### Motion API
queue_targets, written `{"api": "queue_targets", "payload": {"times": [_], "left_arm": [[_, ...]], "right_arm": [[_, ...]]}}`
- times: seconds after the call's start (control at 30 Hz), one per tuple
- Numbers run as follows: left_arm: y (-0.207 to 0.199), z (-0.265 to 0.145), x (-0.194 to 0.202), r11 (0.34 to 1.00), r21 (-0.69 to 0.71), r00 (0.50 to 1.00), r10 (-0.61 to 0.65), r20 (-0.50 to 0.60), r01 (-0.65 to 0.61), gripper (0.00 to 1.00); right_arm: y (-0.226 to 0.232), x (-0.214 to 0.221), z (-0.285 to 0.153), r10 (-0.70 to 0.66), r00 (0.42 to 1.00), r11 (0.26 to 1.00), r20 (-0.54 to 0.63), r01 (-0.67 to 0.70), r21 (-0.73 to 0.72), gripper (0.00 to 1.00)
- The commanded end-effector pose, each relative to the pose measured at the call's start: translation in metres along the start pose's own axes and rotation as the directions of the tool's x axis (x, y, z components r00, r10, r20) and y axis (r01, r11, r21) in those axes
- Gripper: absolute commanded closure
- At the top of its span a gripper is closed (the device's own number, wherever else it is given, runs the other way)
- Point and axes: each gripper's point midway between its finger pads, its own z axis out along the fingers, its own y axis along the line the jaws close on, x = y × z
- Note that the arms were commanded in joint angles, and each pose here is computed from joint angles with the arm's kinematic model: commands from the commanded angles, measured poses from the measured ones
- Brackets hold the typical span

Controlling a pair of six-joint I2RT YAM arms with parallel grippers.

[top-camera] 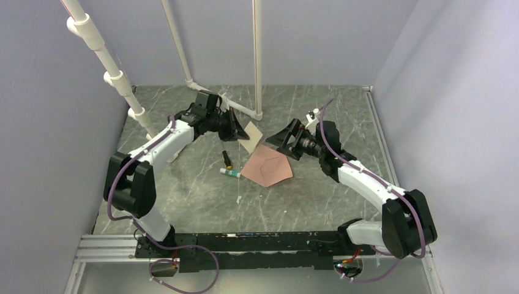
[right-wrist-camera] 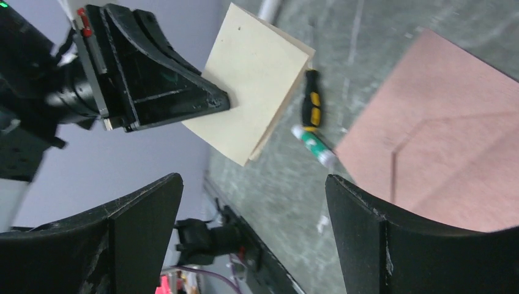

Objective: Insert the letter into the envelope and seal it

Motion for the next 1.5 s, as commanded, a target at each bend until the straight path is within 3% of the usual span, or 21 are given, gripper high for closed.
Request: {"api": "queue_targets", "payload": {"times": [0.0, 0.17, 0.33, 0.43, 0.67, 0.87, 0.93, 1.0, 1.03, 1.1, 1.23, 1.47], "left_arm": [[-0.086, -0.036, -0.016, 0.947, 0.316, 0.997, -0.066, 0.034, 0.052, 0.97], [-0.113, -0.052, -0.021, 0.903, 0.421, 0.994, -0.109, 0.031, 0.086, 0.98], [-0.124, -0.060, -0.021, 0.878, 0.465, 0.991, -0.134, 0.009, 0.114, 0.98], [-0.132, -0.067, -0.023, 0.865, 0.490, 0.991, -0.132, 0.013, 0.109, 0.98], [-0.139, -0.073, -0.023, 0.858, 0.506, 0.994, -0.108, 0.022, 0.082, 0.97], [-0.141, -0.081, -0.022, 0.859, 0.512, 0.996, -0.033, 0.079, -0.012, 0.97], [-0.136, -0.080, -0.020, 0.873, 0.486, 0.996, -0.011, 0.089, -0.034, 0.85], [-0.120, -0.075, -0.020, 0.914, 0.402, 0.993, 0.009, 0.118, -0.056, 0.61], [-0.107, -0.071, -0.019, 0.939, 0.336, 0.991, 0.026, 0.133, -0.070, 0.49], [-0.066, -0.060, -0.020, 0.987, 0.136, 0.985, 0.061, 0.163, -0.083, 0.35], [0.010, -0.035, -0.007, 0.984, -0.165, 0.994, 0.079, 0.072, -0.066, 0.27], [0.060, 0.021, 0.019, 0.973, -0.230, 0.995, 0.002, -0.100, -0.025, 0.25]], "right_arm": [[0.062, -0.025, -0.009, 0.080, 0.993, 0.963, 0.082, -0.056, -0.263, 0.09], [0.072, -0.036, -0.011, 0.094, 0.988, 0.958, 0.120, -0.057, -0.280, 0.13], [0.091, -0.042, -0.013, 0.105, 0.987, 0.933, 0.119, -0.056, -0.355, 0.30], [0.099, -0.043, -0.013, 0.125, 0.988, 0.910, 0.095, -0.076, -0.408, 0.47], [0.114, -0.050, -0.014, 0.156, 0.983, 0.871, 0.092, -0.093, -0.482, 0.57], [0.119, -0.055, -0.009, 0.154, 0.984, 0.872, 0.086, -0.095, -0.480, 0.95], [0.116, -0.057, -0.008, 0.139, 0.985, 0.887, 0.106, -0.077, -0.456, 1.00], [0.104, -0.056, -0.004, 0.094, 0.988, 0.924, 0.123, -0.040, -0.381, 1.00], [0.090, -0.053, -0.001, 0.082, 0.990, 0.952, 0.118, -0.043, -0.304, 1.00], [0.056, -0.046, 0.004, 0.072, 0.992, 0.990, 0.101, -0.059, -0.126, 1.00], [-0.008, -0.018, 0.005, 0.114, 0.993, 0.984, -0.031, -0.109, 0.144, 1.00], [-0.083, 0.033, -0.004, 0.181, 0.969, 0.917, -0.165, -0.106, 0.383, 1.00]]}}
